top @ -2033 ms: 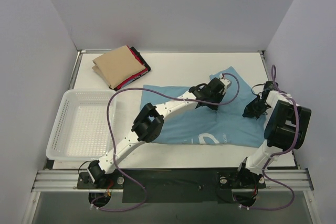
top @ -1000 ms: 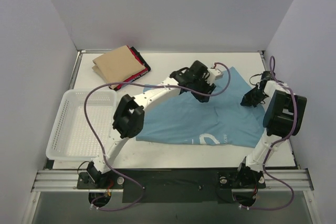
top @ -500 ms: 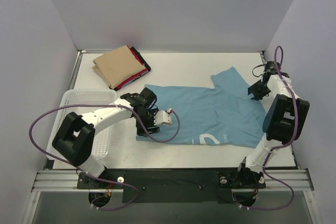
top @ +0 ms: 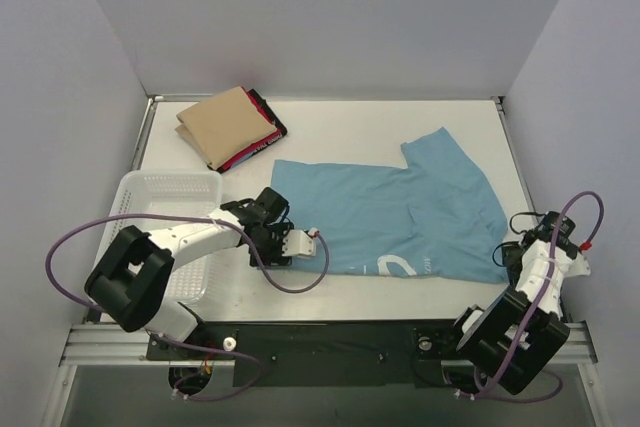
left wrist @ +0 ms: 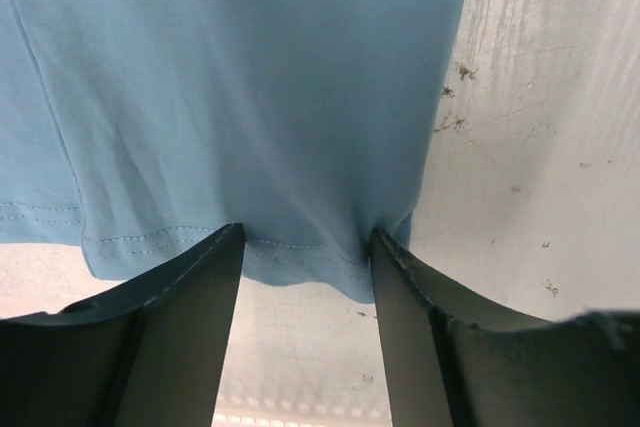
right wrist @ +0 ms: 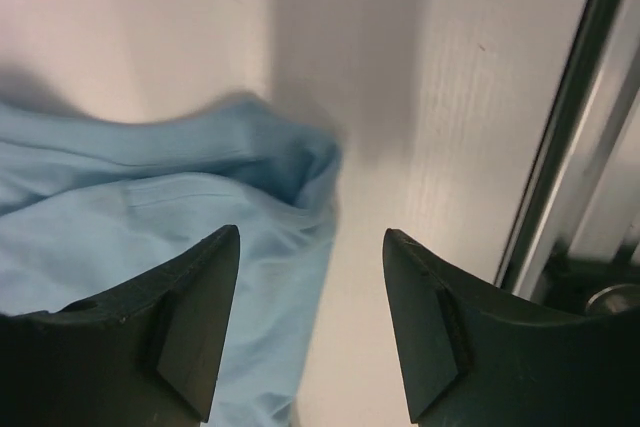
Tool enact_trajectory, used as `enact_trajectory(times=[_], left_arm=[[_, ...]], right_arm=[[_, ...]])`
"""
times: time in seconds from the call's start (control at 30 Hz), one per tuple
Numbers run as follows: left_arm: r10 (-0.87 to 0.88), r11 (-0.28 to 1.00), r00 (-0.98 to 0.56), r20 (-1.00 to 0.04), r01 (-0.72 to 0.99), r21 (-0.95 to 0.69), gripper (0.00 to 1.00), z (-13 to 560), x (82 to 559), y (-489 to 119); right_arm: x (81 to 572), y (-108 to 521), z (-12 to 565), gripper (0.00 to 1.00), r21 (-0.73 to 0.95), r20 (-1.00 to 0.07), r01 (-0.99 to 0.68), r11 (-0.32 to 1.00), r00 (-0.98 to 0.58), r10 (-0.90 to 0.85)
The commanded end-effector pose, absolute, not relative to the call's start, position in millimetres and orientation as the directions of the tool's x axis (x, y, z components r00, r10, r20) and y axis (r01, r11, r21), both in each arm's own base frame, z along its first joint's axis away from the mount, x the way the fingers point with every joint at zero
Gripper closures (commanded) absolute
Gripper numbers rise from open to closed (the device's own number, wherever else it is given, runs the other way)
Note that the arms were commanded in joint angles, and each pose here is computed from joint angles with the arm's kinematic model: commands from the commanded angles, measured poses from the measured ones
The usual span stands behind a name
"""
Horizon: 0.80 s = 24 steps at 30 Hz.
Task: Fold and stack the t-shirts
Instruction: Fold the flattened tshirt in 1/3 of the way
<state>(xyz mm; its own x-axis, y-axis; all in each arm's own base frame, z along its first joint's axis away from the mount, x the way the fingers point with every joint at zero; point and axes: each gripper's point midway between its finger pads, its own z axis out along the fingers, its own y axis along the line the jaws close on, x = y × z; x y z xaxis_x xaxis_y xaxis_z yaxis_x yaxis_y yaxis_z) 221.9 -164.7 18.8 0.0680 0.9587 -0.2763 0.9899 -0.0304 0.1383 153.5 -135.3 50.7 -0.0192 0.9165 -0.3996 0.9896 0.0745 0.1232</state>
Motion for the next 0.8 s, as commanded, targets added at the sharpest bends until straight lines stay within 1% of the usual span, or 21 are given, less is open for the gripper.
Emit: enact_trajectory(times=[0.0,0.03,0.07,0.1,0.13,0.17,0.2,0.23,0.27,0.3,0.33,0.37,0.47,0.53,0.6,0.63,0.7,0.73,0.77], left_arm=[[0.95,-0.004,0.073,-0.304,0.975,0.221,0.46,15,233,-169],[0.949,-0.002,0.074,-0.307,0.974,0.228,0.55,15,234,-170],[0.948,0.001,0.07,-0.311,0.974,0.225,0.59,14,231,-169],[0.949,0.002,0.067,-0.308,0.976,0.219,0.7,14,229,-168],[0.949,0.008,0.059,-0.31,0.977,0.213,0.76,14,226,-167],[0.951,0.004,0.056,-0.305,0.981,0.193,0.89,13,220,-165],[0.952,0.006,0.051,-0.301,0.983,0.184,0.96,13,217,-163],[0.957,0.002,0.044,-0.286,0.987,0.159,1.0,12,210,-159],[0.959,0.001,0.042,-0.282,0.989,0.149,1.0,13,206,-157],[0.963,-0.011,0.04,-0.268,0.994,0.11,1.0,11,196,-153],[0.966,-0.017,0.035,-0.255,0.997,0.071,1.0,13,186,-148],[0.964,-0.031,0.041,-0.263,0.999,0.04,1.0,14,179,-149],[0.954,-0.048,0.03,-0.3,0.997,-0.054,1.0,26,158,-154],[0.946,-0.042,0.01,-0.325,0.995,-0.09,1.0,32,153,-159],[0.941,-0.049,0.009,-0.337,0.993,-0.109,1.0,36,150,-162],[0.94,-0.063,0.022,-0.341,0.992,-0.109,0.96,38,150,-163],[0.943,-0.076,0.028,-0.332,0.988,-0.132,0.66,40,144,-161],[0.944,-0.08,0.027,-0.328,0.986,-0.149,0.37,42,140,-161],[0.942,-0.079,0.023,-0.334,0.985,-0.153,0.12,47,141,-163]], right_arm=[[132,-126,28,0.46,0.055,-0.324,0.998,0.014,0.005,0.946],[132,-124,23,0.46,0.044,-0.298,0.999,0.011,0.002,0.955],[132,-124,20,0.47,0.037,-0.29,0.999,0.011,0.0,0.957],[133,-126,17,0.5,0.032,-0.29,0.999,0.01,-0.001,0.957],[133,-127,15,0.54,0.027,-0.287,1.0,0.007,0.001,0.958],[131,-130,14,0.65,0.018,-0.293,1.0,-0.004,0.009,0.956],[129,-131,13,0.71,0.01,-0.288,1.0,-0.022,0.023,0.957],[126,-135,12,0.81,0.008,-0.288,0.999,-0.049,0.05,0.956],[122,-135,10,0.86,0.003,-0.276,0.998,-0.07,0.068,0.959],[117,-137,8,0.95,0.002,-0.266,0.996,-0.094,0.092,0.959],[115,-138,8,0.98,0.014,-0.253,0.994,-0.111,0.111,0.961],[114,-140,10,1.0,0.014,-0.253,0.995,-0.102,0.102,0.962],[106,-142,18,1.0,0.017,-0.271,0.993,-0.117,0.118,0.956],[106,-140,21,1.0,0.041,-0.288,0.991,-0.13,0.136,0.948],[105,-136,18,1.0,0.049,-0.281,0.987,-0.15,0.158,0.947],[104,-134,17,1.0,0.048,-0.274,0.987,-0.151,0.159,0.949],[105,-135,18,0.92,0.047,-0.266,0.99,-0.132,0.14,0.954],[105,-136,20,0.77,0.047,-0.263,0.991,-0.126,0.133,0.956],[107,-141,27,0.68,0.049,-0.279,0.993,-0.109,0.118,0.953]])
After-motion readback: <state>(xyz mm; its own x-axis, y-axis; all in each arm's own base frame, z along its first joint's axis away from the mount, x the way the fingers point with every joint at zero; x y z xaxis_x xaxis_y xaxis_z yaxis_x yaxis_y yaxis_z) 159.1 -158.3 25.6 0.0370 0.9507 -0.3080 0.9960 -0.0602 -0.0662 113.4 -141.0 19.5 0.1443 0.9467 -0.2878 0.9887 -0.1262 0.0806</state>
